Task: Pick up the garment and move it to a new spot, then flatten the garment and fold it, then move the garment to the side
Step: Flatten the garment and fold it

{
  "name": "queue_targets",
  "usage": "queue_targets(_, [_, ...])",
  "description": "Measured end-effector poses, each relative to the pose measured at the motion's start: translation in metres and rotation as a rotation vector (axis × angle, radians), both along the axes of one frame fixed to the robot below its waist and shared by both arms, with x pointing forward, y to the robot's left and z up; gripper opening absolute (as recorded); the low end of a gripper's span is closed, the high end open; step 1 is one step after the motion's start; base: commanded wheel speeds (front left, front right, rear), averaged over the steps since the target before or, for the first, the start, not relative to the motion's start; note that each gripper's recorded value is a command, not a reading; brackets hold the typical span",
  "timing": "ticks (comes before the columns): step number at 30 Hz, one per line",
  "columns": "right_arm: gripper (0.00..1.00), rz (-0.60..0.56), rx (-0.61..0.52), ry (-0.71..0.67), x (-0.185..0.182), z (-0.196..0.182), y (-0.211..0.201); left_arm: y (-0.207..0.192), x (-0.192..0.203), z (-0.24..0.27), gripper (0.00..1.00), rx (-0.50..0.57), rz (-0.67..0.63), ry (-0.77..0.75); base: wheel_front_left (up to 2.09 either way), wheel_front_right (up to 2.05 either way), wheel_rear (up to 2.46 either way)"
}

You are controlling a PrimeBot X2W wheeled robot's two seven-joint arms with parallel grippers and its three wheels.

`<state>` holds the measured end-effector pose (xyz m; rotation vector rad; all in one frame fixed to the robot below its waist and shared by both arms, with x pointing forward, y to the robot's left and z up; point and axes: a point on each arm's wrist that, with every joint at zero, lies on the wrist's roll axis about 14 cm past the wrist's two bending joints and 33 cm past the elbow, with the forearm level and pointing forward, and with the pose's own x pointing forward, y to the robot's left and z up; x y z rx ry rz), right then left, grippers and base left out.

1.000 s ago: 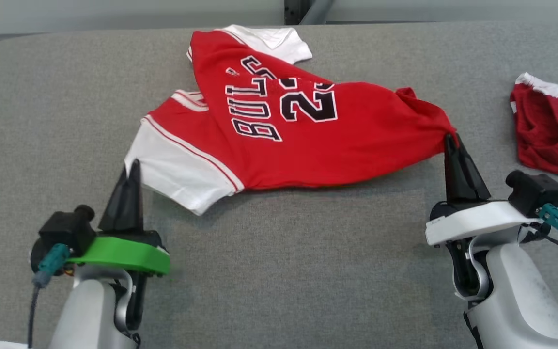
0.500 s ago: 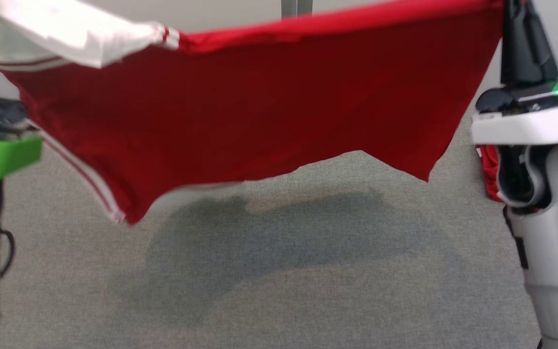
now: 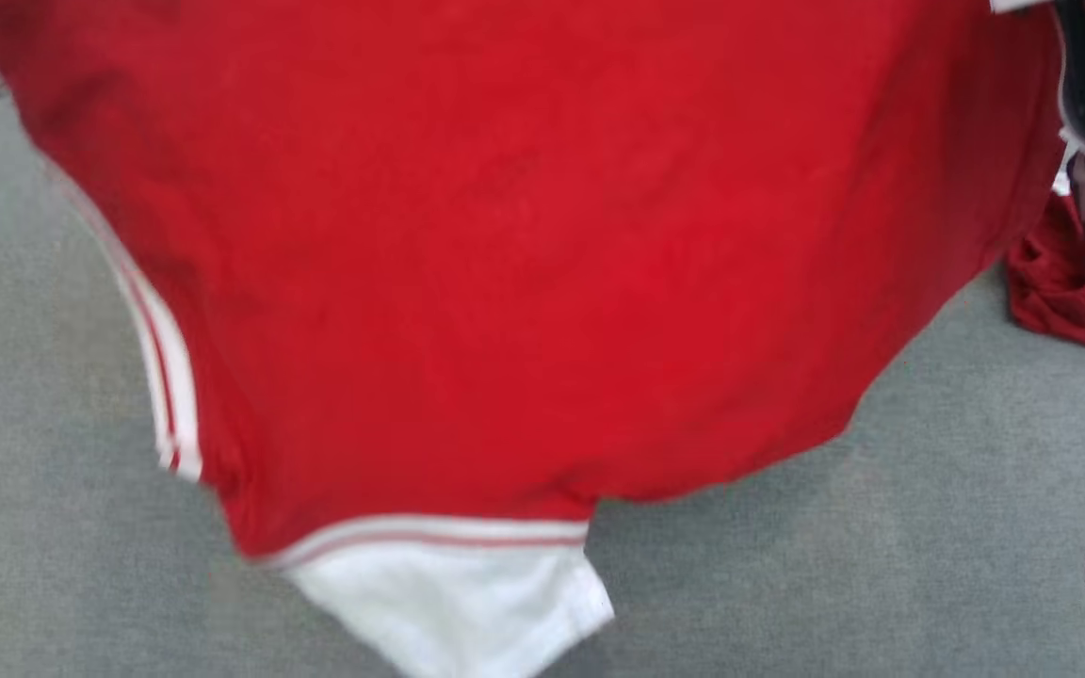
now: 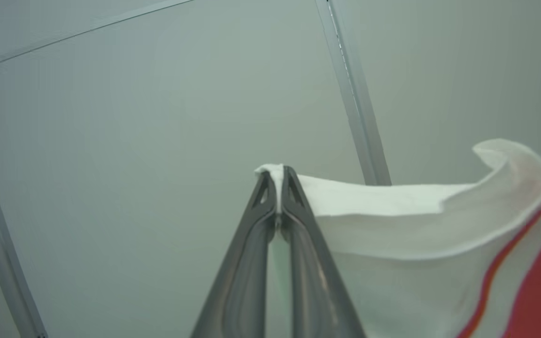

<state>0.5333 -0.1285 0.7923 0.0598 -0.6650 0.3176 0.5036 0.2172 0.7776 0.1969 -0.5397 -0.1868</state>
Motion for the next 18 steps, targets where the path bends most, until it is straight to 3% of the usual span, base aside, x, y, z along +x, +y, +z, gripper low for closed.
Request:
queue_targets(5, [0.0,-0.099,-0.032,0.012,0.064,-0.009,-0.014,-0.002,0.059,-0.003,0.0,0.031,0.014,-0.024,0.0,0.0,0.0])
queue_targets(11, [0.0,-0.192,-0.01,-0.04,0.112,0.001,-0.036,-0.01,0.104,0.009,0.0,0.073,0.016,-0.114,0.0,0.0,0.0])
queue_targets(14, [0.0,-0.186,-0.04,0.042,0.133,-0.037,-0.028,-0.005,0.119,-0.015,0.0,0.07,0.028,-0.072,0.0,0.0,0.0])
queue_targets(18, [0.0,-0.169,-0.068,0.234,0.146,-0.122,-0.024,0.008,0.129,-0.085,0.0,0.029,0.055,0.096,0.0,0.0,0.0])
